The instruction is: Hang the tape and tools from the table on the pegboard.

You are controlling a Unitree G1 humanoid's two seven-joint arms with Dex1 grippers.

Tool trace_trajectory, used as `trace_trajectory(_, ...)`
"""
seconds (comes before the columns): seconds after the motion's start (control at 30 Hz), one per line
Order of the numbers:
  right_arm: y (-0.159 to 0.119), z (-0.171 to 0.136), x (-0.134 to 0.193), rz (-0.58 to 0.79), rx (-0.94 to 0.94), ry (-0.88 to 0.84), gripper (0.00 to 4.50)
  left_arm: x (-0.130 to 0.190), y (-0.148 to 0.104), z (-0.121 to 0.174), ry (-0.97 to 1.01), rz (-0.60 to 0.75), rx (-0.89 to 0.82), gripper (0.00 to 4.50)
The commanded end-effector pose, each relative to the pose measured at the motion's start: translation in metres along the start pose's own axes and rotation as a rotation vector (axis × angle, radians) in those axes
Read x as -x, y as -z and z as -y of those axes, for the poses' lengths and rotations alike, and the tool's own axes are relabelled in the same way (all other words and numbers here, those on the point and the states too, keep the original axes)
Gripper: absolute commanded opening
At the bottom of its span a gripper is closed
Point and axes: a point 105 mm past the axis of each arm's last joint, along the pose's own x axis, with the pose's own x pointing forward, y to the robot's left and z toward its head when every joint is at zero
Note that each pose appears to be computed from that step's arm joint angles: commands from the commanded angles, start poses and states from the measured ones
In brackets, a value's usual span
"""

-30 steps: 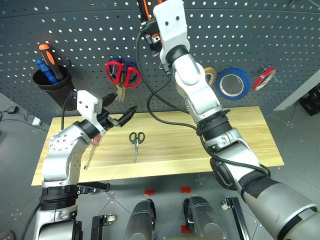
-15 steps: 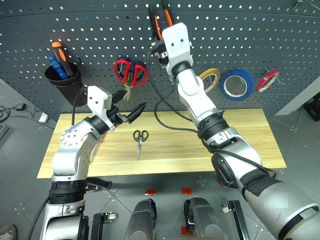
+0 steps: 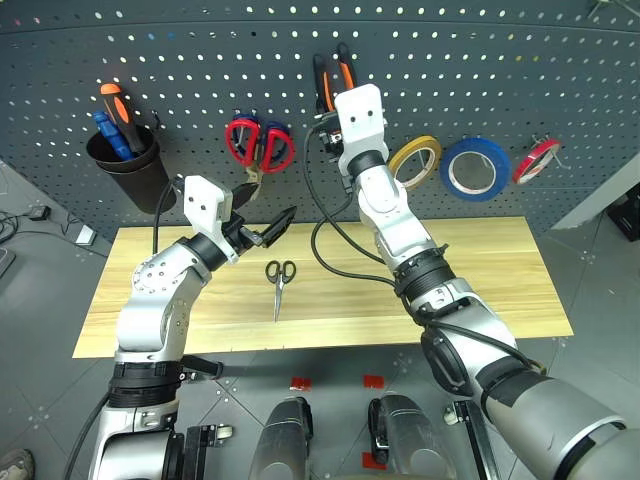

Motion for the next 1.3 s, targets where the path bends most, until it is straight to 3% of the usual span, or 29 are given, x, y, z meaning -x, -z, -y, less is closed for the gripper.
trace_trajectory(0.03, 0.006, 0.001, 0.008, -0.036, -0.059, -0.006, 2.95, -0.001, -0.001, -0.002, -0.027, 0.009, -0.019, 4.50)
trace_trajectory(0.07, 0.006, 0.001, 0.010, -0.040, -0.060, -0.011, 2.95, -0.001, 0.000, -0.003, -0.036, 0.007, -0.020, 4.50)
trace_trajectory(0.23, 0.005, 0.001, 0.020, -0.059, -0.091, -0.053, 4.47, -0.001, 0.011, -0.010, -0.068, -0.030, -0.010, 4.50)
trace_trajectory(0.4, 0.010, -0.010, 0.036, -0.140, -0.123, -0.186, 4.47, 0.000, 0.024, -0.019, -0.135, -0.083, 0.010, 4.50)
trace_trajectory(0.53, 0.010, -0.028, 0.066, -0.210, -0.166, -0.381, 4.47, 0.009, 0.066, -0.029, -0.213, -0.349, -0.014, 4.50)
trace_trajectory(0.9, 0.011, -0.053, 0.172, -0.359, -0.162, -0.847, 4.47, 0.064, 0.133, -0.005, -0.243, -0.721, 0.149, 4.50)
trace_trajectory(1.3, 0.019, -0.060, 0.200, -0.452, -0.200, -0.972, 4.47, 0.055, 0.170, 0.007, -0.300, -0.837, 0.208, 4.50)
